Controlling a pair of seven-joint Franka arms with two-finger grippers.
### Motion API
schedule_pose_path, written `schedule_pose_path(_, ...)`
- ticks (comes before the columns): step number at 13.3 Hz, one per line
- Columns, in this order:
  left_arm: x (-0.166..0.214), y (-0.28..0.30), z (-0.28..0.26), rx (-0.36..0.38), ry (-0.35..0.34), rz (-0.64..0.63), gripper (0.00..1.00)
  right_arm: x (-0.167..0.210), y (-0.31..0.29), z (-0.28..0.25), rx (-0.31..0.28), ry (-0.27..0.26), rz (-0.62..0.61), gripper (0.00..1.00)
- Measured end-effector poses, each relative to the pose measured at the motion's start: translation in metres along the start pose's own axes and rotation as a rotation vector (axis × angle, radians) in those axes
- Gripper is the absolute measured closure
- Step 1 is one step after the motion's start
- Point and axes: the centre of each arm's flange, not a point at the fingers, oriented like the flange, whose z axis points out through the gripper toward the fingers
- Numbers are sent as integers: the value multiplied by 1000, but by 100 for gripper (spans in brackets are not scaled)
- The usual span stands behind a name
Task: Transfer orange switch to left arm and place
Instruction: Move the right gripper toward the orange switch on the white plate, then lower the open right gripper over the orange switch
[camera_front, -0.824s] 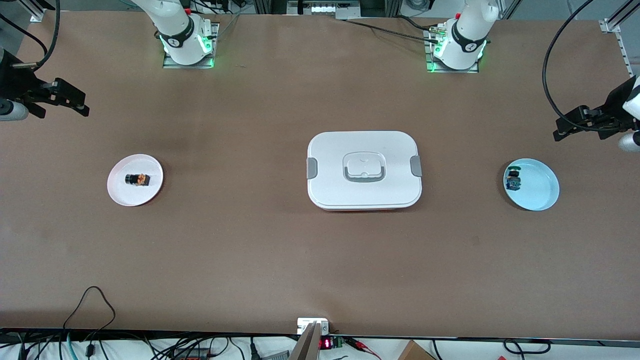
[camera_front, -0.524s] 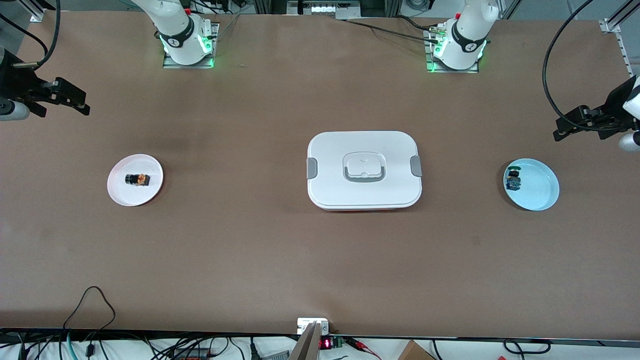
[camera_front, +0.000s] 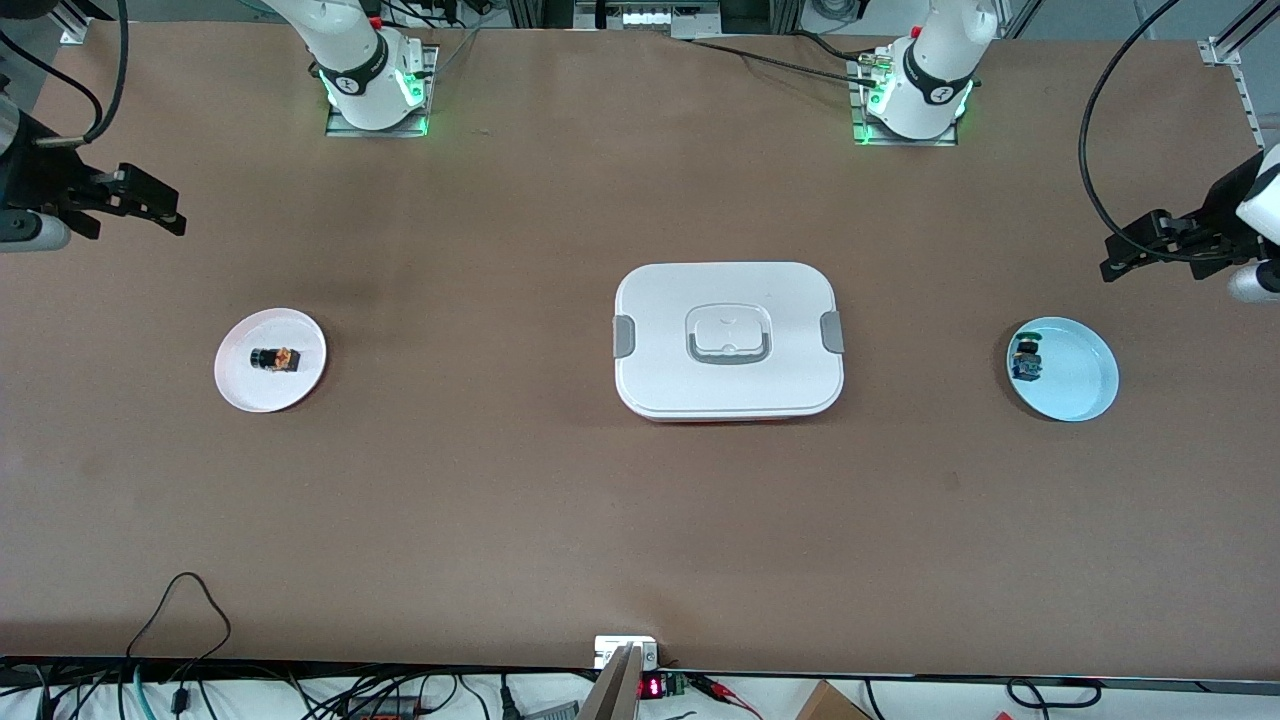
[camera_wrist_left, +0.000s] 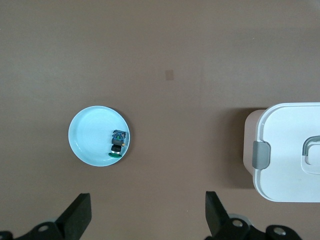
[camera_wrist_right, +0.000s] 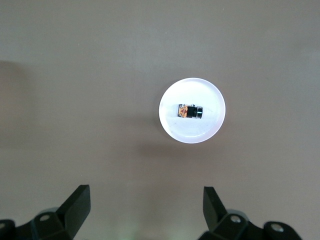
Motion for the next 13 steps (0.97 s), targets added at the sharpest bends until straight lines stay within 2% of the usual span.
schedule_pose_path(3, 1, 2, 4, 0, -9, 3, 0, 12, 2, 23, -3, -42, -10, 0)
schedule_pose_path(7, 1, 12, 5, 0, -13, 19, 0, 19, 2, 35, -67, -67, -26, 0)
schedule_pose_path(13, -2, 12, 7, 3, -42, 21, 0, 52, -3, 80, -89, -68, -43, 0)
